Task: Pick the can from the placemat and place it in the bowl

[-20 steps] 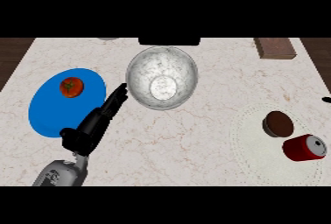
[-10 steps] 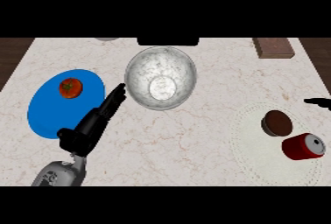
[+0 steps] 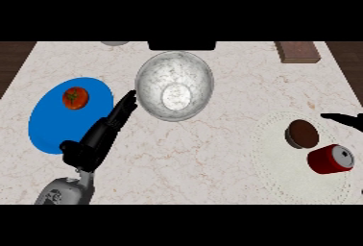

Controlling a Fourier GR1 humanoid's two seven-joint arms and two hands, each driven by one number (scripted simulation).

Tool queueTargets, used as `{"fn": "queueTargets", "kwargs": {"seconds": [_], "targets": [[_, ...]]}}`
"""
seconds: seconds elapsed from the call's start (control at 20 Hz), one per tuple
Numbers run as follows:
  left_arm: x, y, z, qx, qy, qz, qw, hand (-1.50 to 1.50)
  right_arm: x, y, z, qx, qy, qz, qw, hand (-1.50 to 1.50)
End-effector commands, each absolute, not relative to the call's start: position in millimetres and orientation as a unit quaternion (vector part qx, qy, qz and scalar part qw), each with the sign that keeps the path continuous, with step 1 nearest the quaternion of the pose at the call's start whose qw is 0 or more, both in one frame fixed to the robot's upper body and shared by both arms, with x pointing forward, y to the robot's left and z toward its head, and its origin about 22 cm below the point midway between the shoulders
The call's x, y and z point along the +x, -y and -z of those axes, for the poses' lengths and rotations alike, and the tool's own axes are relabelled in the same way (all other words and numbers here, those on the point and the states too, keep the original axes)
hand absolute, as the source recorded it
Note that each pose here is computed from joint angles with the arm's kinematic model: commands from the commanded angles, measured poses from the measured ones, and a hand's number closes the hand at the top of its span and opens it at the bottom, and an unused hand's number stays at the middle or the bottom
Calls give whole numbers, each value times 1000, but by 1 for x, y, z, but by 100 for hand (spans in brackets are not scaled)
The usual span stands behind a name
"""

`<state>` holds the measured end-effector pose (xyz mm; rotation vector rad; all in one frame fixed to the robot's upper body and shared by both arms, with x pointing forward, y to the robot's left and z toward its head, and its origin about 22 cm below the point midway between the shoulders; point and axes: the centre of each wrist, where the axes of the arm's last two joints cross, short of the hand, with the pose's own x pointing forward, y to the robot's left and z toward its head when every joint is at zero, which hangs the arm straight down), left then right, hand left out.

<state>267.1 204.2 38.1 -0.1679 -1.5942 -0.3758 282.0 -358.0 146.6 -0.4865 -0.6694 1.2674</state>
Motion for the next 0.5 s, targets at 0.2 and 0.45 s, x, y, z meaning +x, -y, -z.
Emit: {"fn": "queueTargets", "kwargs": {"seconds": [0.2, 0.45], "targets": [[264, -195, -40, -73, 709, 160, 683, 0, 260, 360, -116, -264, 325, -575, 703, -150], [253, -207, -30, -78, 706, 176, 682, 0, 242, 342, -108, -300, 343, -562, 690, -150]]}}
